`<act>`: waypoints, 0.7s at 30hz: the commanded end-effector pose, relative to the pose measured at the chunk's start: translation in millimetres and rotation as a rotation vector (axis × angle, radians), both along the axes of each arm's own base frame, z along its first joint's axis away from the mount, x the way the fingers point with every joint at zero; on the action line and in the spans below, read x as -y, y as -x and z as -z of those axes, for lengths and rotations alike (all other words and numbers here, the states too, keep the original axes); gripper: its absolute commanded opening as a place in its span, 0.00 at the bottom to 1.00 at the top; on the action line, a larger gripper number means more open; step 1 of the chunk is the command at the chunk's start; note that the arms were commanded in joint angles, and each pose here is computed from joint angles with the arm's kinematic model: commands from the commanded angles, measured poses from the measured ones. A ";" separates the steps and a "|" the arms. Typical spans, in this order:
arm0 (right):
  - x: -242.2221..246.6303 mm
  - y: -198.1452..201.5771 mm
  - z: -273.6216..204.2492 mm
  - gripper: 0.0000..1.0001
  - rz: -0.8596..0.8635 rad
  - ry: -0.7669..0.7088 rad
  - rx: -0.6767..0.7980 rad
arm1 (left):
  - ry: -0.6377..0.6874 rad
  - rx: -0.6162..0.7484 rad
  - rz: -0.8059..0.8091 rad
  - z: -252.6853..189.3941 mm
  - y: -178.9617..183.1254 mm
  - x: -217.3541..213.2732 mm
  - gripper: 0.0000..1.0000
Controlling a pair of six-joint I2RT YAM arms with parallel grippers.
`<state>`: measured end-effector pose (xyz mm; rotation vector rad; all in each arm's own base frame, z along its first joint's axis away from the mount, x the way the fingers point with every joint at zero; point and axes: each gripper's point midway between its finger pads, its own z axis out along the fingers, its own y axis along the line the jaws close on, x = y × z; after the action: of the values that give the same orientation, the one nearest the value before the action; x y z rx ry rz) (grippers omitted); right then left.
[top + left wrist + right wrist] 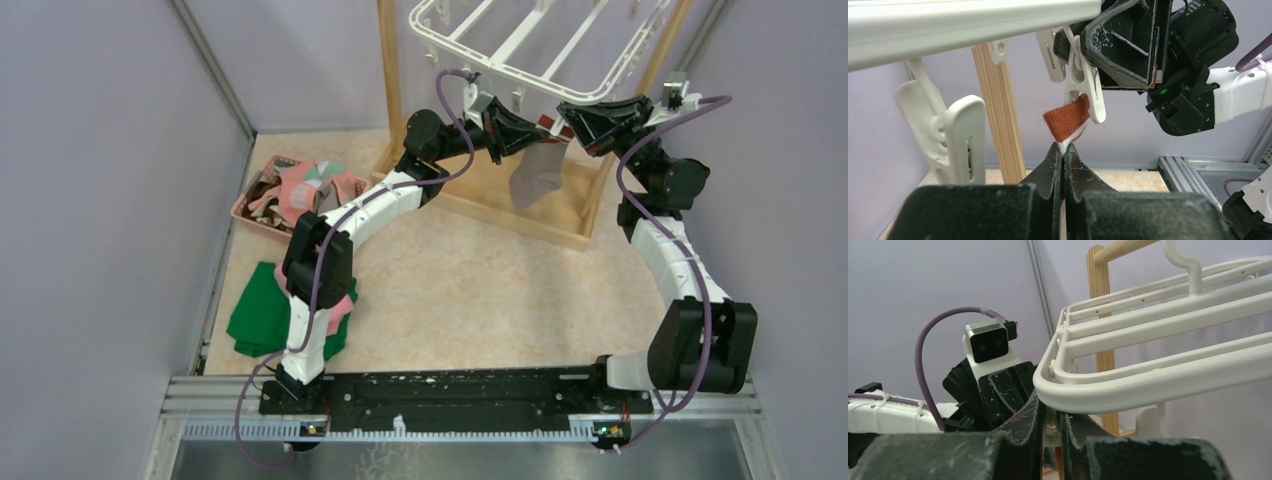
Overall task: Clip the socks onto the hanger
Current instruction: Clamp the sock onto the hanger.
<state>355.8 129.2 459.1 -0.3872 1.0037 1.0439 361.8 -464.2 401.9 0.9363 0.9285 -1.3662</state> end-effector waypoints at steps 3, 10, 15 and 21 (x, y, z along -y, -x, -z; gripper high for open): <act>-6.9 11.0 -10.3 0.05 -0.034 0.027 0.043 | 0.067 0.049 -0.012 -34.4 9.9 -10.8 0.00; -4.1 5.4 -8.4 0.06 0.001 0.032 0.031 | 0.080 0.044 0.013 -36.6 15.0 -11.9 0.00; -2.4 3.4 -8.7 0.09 0.024 0.040 0.032 | 0.082 0.042 0.019 -36.3 16.1 -11.9 0.00; -2.8 5.4 -9.5 0.18 0.020 0.041 0.038 | 0.079 0.040 0.017 -35.0 15.3 -11.3 0.00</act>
<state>364.5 127.7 449.8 -0.3781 1.0452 1.0152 359.6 -462.7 408.5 0.9103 0.9216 -1.3948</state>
